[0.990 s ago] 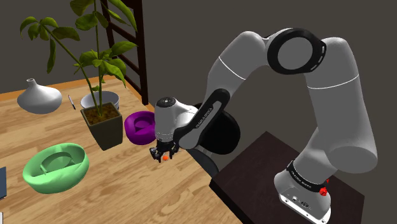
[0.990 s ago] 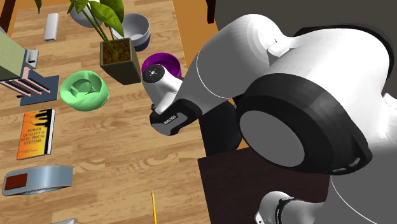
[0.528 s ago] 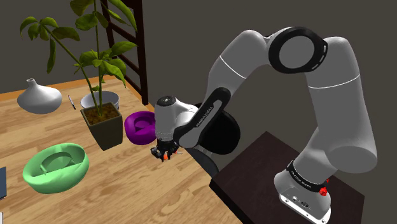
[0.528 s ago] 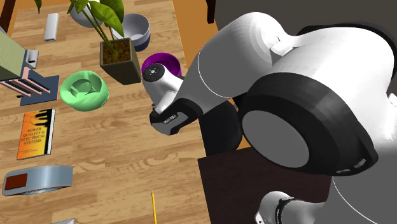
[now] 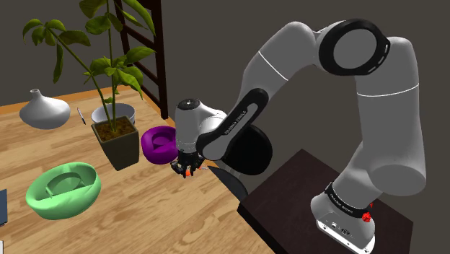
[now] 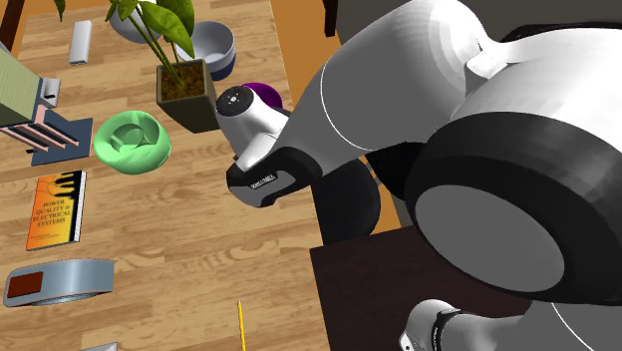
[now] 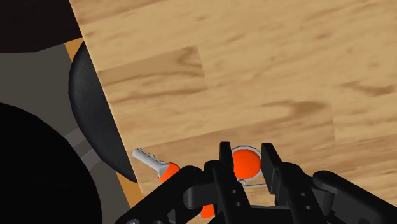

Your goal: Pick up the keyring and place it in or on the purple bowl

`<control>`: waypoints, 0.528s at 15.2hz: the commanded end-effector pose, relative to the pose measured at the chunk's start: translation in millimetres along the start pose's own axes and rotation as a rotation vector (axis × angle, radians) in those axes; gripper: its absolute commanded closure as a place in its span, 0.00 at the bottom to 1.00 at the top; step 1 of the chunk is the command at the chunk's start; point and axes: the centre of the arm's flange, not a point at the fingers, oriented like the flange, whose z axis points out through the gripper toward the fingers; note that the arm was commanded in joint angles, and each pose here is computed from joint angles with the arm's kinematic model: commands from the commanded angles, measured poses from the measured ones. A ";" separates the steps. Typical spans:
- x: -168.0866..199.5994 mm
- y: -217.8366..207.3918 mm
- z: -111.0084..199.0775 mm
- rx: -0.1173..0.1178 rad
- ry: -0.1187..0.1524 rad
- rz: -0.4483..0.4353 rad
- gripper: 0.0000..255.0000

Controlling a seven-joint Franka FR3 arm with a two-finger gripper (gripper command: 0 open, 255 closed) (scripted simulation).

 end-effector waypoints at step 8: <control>-0.3 0.7 -47.7 0.000 0.000 0.000 1.00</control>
